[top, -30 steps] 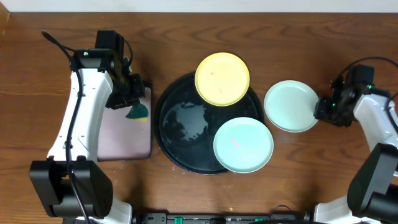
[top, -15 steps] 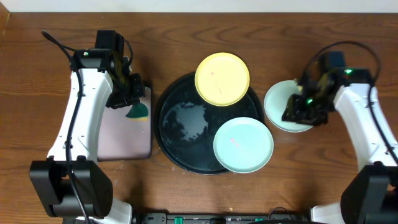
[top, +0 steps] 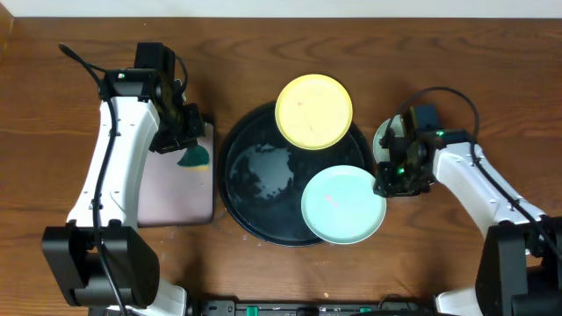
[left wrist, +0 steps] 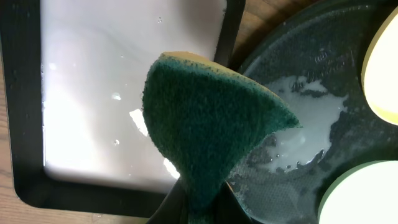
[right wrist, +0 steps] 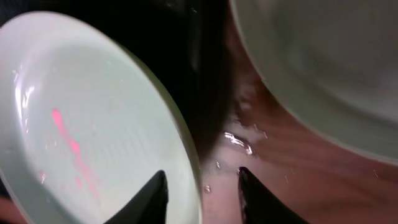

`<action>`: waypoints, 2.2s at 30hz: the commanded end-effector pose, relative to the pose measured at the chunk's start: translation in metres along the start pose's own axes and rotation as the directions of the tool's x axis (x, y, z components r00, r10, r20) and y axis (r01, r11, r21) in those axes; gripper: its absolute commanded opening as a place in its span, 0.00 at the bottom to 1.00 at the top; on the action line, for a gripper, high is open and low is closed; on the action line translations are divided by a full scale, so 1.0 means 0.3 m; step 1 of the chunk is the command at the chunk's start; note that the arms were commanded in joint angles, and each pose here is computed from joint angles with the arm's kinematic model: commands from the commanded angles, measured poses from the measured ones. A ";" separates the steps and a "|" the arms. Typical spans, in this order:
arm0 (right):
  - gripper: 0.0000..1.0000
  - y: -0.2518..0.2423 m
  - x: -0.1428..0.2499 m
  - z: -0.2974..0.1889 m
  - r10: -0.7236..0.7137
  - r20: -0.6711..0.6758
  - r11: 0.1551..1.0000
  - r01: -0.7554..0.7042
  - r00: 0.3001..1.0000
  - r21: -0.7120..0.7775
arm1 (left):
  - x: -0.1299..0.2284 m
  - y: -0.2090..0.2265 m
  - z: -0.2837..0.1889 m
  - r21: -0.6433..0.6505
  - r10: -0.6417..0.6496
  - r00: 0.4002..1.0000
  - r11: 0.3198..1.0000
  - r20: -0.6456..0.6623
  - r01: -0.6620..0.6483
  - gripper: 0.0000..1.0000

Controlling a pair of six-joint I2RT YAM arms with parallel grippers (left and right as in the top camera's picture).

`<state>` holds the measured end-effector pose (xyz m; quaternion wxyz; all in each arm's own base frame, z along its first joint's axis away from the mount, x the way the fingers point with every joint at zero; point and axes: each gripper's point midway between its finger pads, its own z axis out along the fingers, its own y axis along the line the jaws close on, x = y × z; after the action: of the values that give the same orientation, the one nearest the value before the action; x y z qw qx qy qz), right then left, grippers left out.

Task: Clean dirty plates on tray and stack at the side

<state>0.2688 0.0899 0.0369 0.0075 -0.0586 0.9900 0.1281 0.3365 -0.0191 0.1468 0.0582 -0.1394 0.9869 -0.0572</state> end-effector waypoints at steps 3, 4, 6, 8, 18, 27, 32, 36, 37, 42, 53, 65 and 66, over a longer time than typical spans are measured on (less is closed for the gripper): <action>0.25 0.032 0.021 0.039 -0.068 -0.010 0.998 0.068 0.998 0.000 | 0.011 0.005 0.002 -0.006 0.007 1.000 1.000 -0.004 -0.007 0.08; 0.18 0.039 0.022 0.041 -0.075 -0.011 0.997 0.075 0.997 0.000 | 0.011 0.005 0.002 -0.006 0.007 1.000 1.000 -0.004 -0.007 0.07; 0.04 0.052 0.019 0.041 -0.088 -0.007 0.996 0.088 0.996 -0.003 | 0.011 0.005 0.002 -0.006 0.007 1.000 1.000 -0.004 -0.007 0.07; 0.01 0.083 0.011 0.032 -0.078 -0.004 0.997 0.078 0.997 -0.027 | 0.011 0.005 0.002 -0.006 0.007 1.000 1.000 -0.004 -0.007 0.08; 0.01 0.362 -0.102 -0.051 0.086 0.070 0.972 -0.068 0.994 -0.223 | 0.010 0.005 0.002 -0.005 0.006 1.000 1.000 -0.003 -0.006 0.07; 0.01 0.461 -0.106 0.043 0.190 0.195 0.982 -0.187 0.962 -0.035 | 0.010 0.004 0.002 -0.005 0.007 1.000 1.000 -0.003 -0.007 0.07; 0.01 0.481 -0.100 0.093 0.151 0.202 0.988 -0.155 0.968 0.004 | 0.011 0.000 0.003 -0.005 0.011 1.000 1.000 -0.003 -0.011 0.07; 0.16 0.501 -0.101 0.135 0.156 0.162 0.988 -0.152 0.974 -0.034 | 0.012 -0.001 0.003 -0.005 0.012 1.000 1.000 -0.004 -0.012 0.07; 0.19 0.505 -0.105 0.140 0.152 0.159 0.988 -0.147 0.976 -0.043 | 0.012 -0.001 0.003 -0.005 0.012 1.000 1.000 -0.004 -0.012 0.07; 0.32 0.492 -0.134 0.129 0.064 0.179 0.998 -0.058 0.982 -0.039 | 0.015 -0.001 0.003 -0.005 0.013 1.000 1.000 -0.007 -0.013 0.08; 0.26 0.482 -0.168 0.160 -0.164 0.198 0.986 0.167 0.966 0.003 | 0.043 -0.073 0.011 0.002 0.082 0.997 0.997 -0.015 -0.082 0.07; 0.01 0.477 -0.200 0.214 -0.142 0.208 0.989 0.145 0.968 -0.003 | 0.070 -0.142 0.027 0.008 0.121 0.992 0.993 -0.025 -0.121 0.08; 0.01 0.477 -0.202 0.219 -0.135 0.207 0.990 0.139 0.969 -0.005 | 0.073 -0.146 0.032 0.008 0.125 0.992 0.992 -0.029 -0.125 0.07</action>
<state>0.3047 0.2501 0.0116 0.1137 -0.1205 0.9762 0.1403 0.3322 -0.0655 0.1471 0.0570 -0.0748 0.9936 -0.0620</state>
